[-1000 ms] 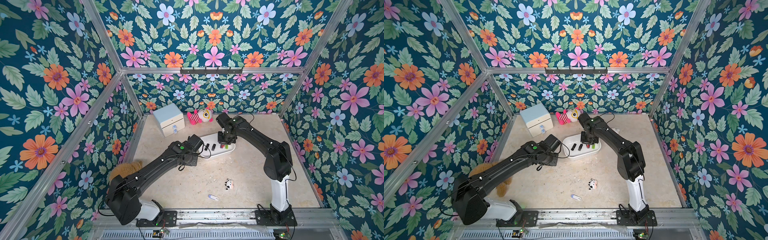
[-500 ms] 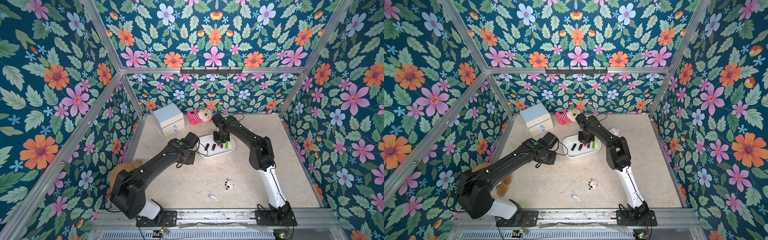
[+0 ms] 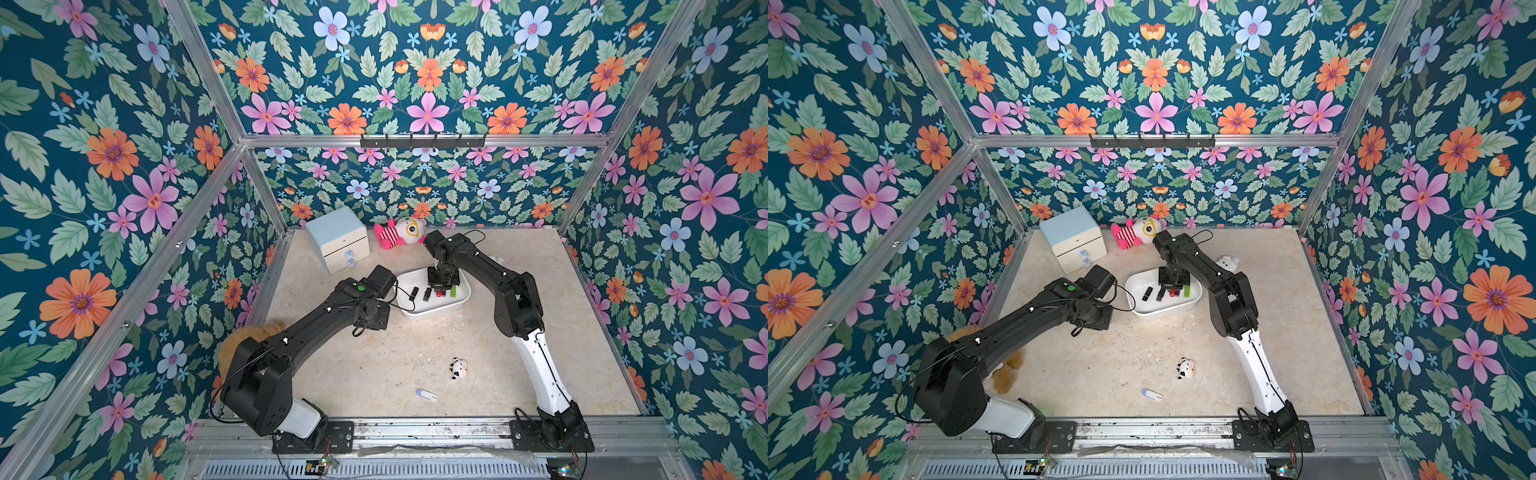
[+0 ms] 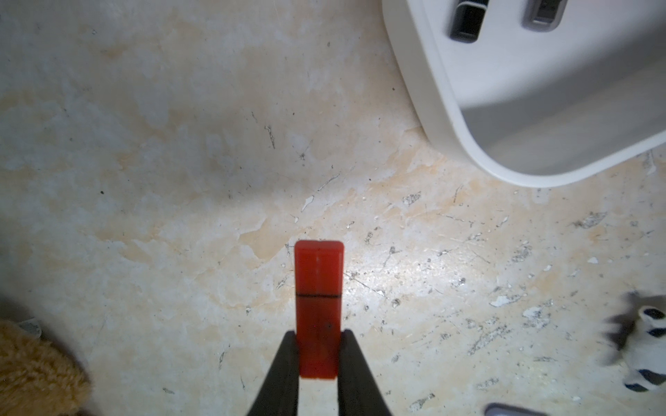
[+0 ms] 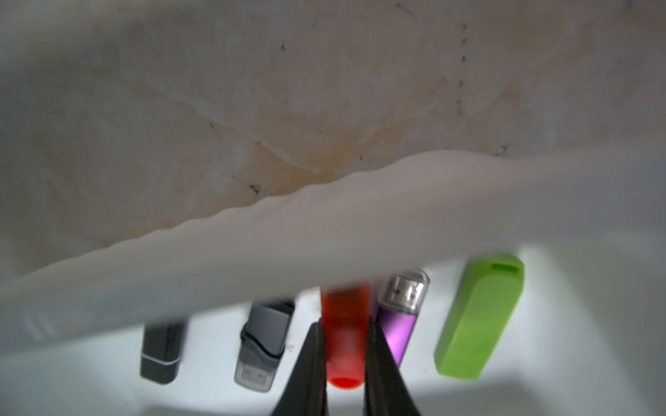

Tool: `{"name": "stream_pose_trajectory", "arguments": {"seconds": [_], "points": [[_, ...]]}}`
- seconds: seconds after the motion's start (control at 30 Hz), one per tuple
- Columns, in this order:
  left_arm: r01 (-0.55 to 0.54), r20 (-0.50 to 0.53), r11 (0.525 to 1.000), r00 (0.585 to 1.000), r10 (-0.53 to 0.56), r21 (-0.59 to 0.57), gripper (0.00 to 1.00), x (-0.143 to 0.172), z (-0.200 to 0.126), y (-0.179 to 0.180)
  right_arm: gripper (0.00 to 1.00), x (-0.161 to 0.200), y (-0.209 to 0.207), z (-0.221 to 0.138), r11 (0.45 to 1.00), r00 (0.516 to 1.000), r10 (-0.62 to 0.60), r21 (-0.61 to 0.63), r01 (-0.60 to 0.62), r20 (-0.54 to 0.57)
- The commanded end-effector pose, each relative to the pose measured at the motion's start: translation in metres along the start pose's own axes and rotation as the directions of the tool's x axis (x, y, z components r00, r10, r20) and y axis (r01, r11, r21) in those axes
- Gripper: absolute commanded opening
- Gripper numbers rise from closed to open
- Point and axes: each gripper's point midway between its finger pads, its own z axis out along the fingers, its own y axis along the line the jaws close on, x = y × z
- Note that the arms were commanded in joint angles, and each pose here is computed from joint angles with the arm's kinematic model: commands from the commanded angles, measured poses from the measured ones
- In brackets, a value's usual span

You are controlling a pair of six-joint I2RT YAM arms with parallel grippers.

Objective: Put the usb flash drive into the storage box
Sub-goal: Place the USB flash in the storage box.

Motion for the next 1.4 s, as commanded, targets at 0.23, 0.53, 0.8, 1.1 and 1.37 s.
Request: {"name": "stream_pose_trajectory", "arguments": {"seconds": [0.23, 0.53, 0.8, 1.1, 1.37], "points": [[-0.007, -0.006, 1.0, 1.0, 0.007, 0.001, 0.0, 0.003, 0.002, 0.002, 0.0, 0.001, 0.002, 0.005, 1.0, 1.0, -0.002, -0.009, 0.002, -0.012], [-0.01, -0.008, 1.0, 1.0, 0.01, 0.001, 0.0, 0.003, 0.004, 0.002, 0.25, 0.003, 0.0, 0.008, 1.0, 1.0, -0.006, 0.001, 0.006, -0.028], [-0.045, 0.027, 0.999, 0.999, 0.046, -0.009, 0.0, -0.022, -0.007, -0.001, 0.39, 0.001, 0.002, -0.001, 1.0, 1.0, -0.006, -0.005, 0.006, -0.009], [-0.075, 0.085, 0.997, 0.994, 0.074, 0.01, 0.0, -0.062, -0.02, -0.015, 0.39, -0.007, 0.007, -0.051, 0.999, 0.996, 0.003, -0.043, 0.001, 0.091], [-0.122, 0.088, 0.992, 0.989, 0.119, 0.028, 0.0, -0.086, -0.005, -0.034, 0.41, -0.005, -0.019, -0.106, 0.998, 0.98, 0.05, 0.014, -0.054, 0.194]]}}
